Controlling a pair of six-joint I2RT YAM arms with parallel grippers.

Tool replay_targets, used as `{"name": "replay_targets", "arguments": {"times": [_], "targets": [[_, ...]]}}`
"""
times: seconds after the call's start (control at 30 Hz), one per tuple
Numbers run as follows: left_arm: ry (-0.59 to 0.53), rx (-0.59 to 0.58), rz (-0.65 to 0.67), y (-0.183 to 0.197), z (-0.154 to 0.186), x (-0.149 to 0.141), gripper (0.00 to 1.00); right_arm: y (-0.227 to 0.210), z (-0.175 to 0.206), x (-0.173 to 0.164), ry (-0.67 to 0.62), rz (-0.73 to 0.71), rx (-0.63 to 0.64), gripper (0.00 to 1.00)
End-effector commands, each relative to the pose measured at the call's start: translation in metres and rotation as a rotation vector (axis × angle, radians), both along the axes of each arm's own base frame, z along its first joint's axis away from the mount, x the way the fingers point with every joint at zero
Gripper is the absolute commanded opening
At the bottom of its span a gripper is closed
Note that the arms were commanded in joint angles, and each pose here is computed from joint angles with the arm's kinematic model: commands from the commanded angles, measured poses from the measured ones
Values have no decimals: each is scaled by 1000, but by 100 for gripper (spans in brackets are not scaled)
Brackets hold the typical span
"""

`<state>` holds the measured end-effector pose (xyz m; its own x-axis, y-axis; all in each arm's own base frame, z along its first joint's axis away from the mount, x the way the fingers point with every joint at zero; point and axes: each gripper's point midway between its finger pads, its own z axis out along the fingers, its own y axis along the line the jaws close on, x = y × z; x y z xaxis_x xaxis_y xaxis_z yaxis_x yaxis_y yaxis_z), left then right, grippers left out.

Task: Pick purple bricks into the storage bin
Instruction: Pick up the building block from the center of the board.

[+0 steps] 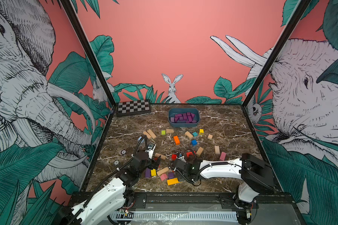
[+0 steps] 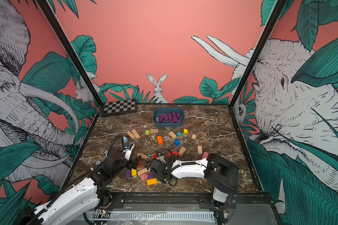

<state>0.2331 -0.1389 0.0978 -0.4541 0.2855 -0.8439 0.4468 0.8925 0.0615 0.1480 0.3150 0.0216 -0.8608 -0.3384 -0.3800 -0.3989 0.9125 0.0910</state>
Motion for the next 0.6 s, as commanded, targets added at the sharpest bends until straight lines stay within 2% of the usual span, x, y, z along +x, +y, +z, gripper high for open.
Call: {"name": "replay_targets", "arguments": {"times": [0.0, 0.17, 0.33, 0.57], "targets": [[-30, -29, 11, -2, 13, 5, 99, -8, 1, -2, -6, -3, -25, 54], [-30, -30, 9, -2, 13, 4, 99, -14, 18, 1, -44, 15, -33, 47], [-28, -29, 10, -2, 13, 4, 99, -25, 63, 16, -172, 45, -39, 41], [-32, -26, 25, 1, 13, 5, 99, -41, 112, 59, -307, 65, -85, 33]]}}
